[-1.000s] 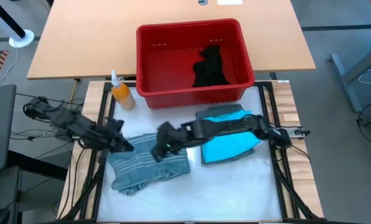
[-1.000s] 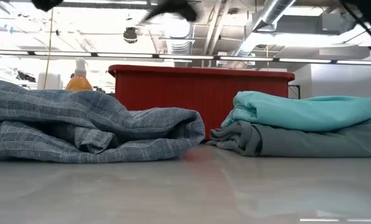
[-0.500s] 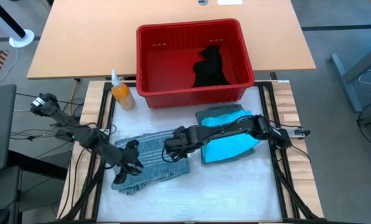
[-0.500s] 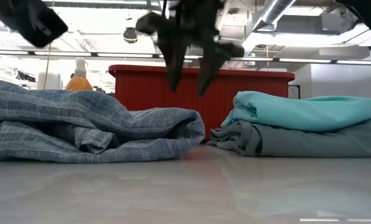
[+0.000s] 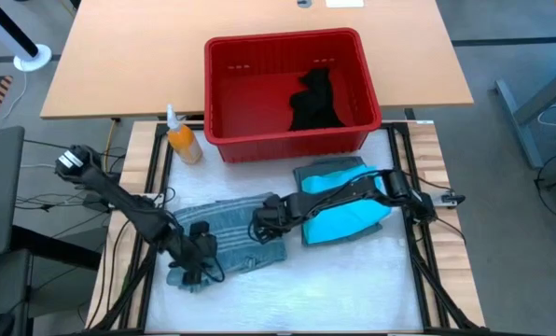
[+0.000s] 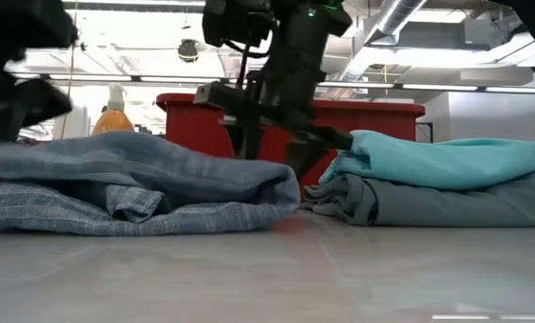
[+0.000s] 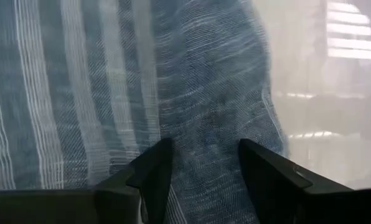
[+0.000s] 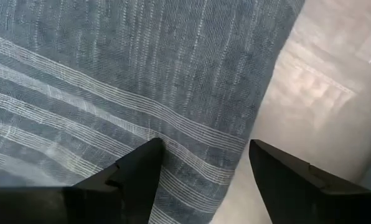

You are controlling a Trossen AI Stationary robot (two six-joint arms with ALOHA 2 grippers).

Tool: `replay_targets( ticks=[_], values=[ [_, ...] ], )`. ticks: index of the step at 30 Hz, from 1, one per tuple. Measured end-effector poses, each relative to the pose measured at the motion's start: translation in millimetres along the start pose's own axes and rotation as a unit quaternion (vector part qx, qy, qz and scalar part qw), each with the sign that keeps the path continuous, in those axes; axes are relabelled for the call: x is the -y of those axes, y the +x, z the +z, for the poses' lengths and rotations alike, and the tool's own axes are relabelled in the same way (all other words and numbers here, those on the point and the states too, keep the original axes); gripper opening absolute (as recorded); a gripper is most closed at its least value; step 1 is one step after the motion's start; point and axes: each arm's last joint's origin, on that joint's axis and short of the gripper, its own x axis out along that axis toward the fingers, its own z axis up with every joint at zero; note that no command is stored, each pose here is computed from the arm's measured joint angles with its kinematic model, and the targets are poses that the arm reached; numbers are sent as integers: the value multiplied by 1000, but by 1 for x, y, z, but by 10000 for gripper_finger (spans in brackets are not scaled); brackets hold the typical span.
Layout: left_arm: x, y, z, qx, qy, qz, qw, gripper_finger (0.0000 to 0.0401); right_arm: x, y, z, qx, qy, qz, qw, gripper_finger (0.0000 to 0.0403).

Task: Fold Laundry from Bin
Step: Fold the blue patterned polo shirt

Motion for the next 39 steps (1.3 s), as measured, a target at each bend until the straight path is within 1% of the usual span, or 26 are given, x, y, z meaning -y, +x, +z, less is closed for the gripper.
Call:
replay_targets(
  ticks=[3,7,11,13,15,17,18,21,23,24,26,29,31,33,35,37,39],
  values=[
    [1,12,-8,-14,-27,4,1000,176,4,16,-7,4,3,25,1000,271],
    [4,20,-11,-16,-61,-4,998,176,5,29,-15,27,21,86,996,272],
    [8,20,-9,-3,-77,-21,997,176,-1,30,-19,50,20,105,993,267],
    [9,20,-8,1,-83,-26,996,176,-4,27,-22,57,7,102,993,256],
    [10,20,-7,3,-85,-29,996,176,-8,22,-24,61,-17,94,994,230],
    [10,20,-7,5,-90,-33,995,176,-12,17,-27,58,-41,88,994,193],
    [11,20,-6,5,-91,-36,995,176,-14,13,-29,58,-50,85,993,170],
    [15,16,-2,19,-80,-70,994,176,-16,-1,-32,59,-85,68,992,92],
    [17,9,5,47,-75,-98,991,176,-14,-12,-31,56,-107,54,991,41],
    [17,4,9,69,-74,-109,989,176,-13,-16,-30,53,-117,46,991,26],
    [17,-10,19,135,-74,-124,980,176,-8,-27,-29,54,-135,26,989,24],
    [13,-28,33,235,-87,-102,963,176,2,-48,-28,62,-154,-7,986,46],
    [6,-31,37,261,-87,-70,959,176,8,-64,-30,70,-164,-29,984,57],
    [-1,-27,40,267,-97,-47,958,176,14,-79,-33,73,-174,-43,981,57],
    [-9,-15,44,258,-118,-21,959,176,18,-93,-35,74,-181,-48,980,50],
    [-17,-2,48,248,-140,0,959,176,21,-105,-37,78,-183,-43,979,40],
    [-24,12,55,251,-163,8,954,176,22,-116,-39,84,-185,-35,979,31]
  ],
)
